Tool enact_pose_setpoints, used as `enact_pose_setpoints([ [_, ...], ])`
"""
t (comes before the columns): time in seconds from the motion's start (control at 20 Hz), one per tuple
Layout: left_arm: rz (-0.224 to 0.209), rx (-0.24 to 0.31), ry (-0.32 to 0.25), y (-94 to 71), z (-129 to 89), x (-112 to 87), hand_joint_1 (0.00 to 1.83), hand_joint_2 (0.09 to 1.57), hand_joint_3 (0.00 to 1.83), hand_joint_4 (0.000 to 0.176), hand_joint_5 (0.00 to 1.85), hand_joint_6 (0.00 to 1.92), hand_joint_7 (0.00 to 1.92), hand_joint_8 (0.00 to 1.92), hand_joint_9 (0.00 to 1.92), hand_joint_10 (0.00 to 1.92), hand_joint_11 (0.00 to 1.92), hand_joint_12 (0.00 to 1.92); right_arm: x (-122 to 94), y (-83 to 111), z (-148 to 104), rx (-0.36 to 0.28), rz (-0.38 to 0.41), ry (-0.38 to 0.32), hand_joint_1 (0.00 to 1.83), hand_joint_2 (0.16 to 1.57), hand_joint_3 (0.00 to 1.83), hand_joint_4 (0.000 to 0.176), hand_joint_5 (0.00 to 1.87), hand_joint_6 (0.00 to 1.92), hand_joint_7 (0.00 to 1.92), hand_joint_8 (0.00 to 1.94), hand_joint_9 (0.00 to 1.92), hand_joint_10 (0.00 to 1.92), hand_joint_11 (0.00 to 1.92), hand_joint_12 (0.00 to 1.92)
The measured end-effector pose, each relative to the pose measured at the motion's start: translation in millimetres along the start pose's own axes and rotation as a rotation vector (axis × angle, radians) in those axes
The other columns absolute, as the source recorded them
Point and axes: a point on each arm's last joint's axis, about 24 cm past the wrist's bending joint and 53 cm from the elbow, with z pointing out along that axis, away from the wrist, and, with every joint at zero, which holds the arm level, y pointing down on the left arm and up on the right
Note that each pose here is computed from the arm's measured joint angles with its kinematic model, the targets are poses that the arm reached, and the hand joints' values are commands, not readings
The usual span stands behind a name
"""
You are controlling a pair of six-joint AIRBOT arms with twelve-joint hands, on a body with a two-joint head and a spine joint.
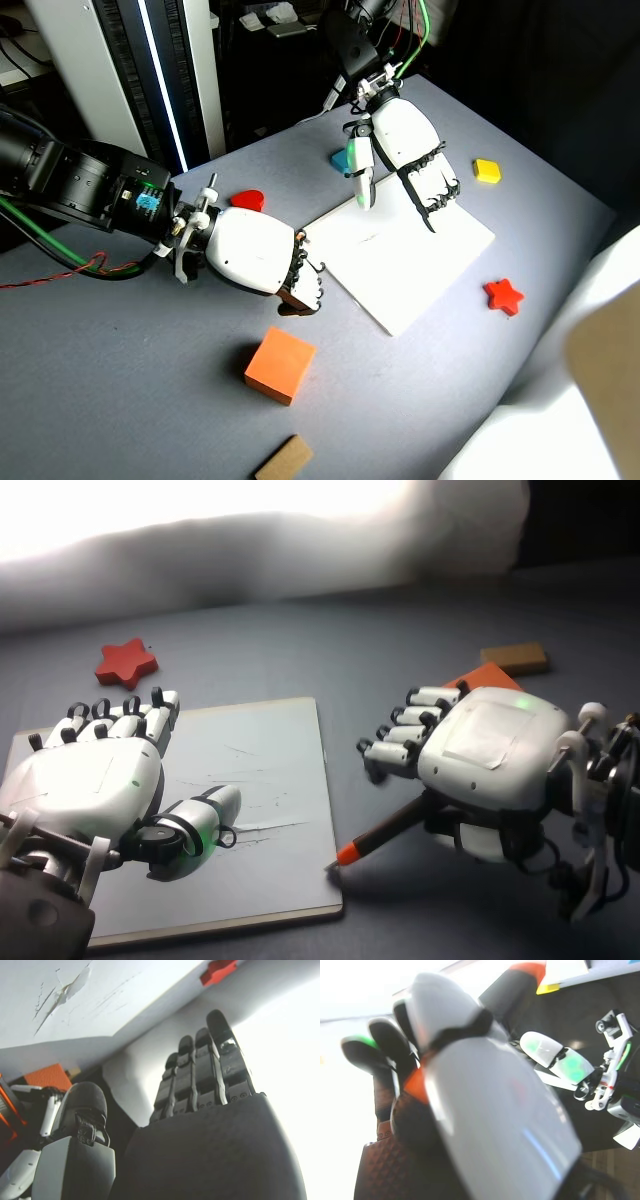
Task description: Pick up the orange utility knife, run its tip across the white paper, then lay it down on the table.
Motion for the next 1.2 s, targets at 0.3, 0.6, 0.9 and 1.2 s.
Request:
enact_pose_setpoints([
  [0.3,-0.001,-0.002,0.0,0.4,0.0,0.1,0.14,1.31,0.0,0.0,0.02,0.0,0.15,0.0,0.13,0.01,0.0,0.82,-9.8,15.8,-12.0,-0.025,-0.023,-0.013,0.64,1.08,0.0,0.0,0.0,0.0,0.06,0.0,0.04,0.11,0.0,0.35],
  [0.6,0.002,-0.002,0.002,1.1,-0.3,0.7,0.15,1.34,0.0,0.0,0.2,0.04,0.35,0.02,0.28,0.05,0.0,1.05,-13.9,21.0,-34.6,-0.021,-0.033,0.014,0.05,1.21,0.01,0.0,0.3,0.09,0.44,0.07,0.41,0.21,0.0,1.18],
  [0.9,-0.009,-0.001,-0.002,-1.7,0.3,-1.1,0.28,1.38,0.01,0.0,0.89,0.52,0.88,1.2,0.72,1.55,0.46,1.88,-22.0,25.9,-60.9,-0.006,-0.026,0.027,0.06,1.36,0.01,0.0,0.86,1.1,0.98,1.48,0.74,1.84,0.51,1.92],
  [1.2,-0.041,0.027,0.019,-17.1,-9.2,2.4,0.34,1.53,0.02,0.0,1.13,1.9,1.26,1.92,1.3,1.92,1.22,1.92,-19.5,37.1,-80.3,-0.003,0.025,0.04,0.37,1.53,0.0,0.142,1.28,1.91,1.45,1.94,1.47,1.92,1.4,1.92],
])
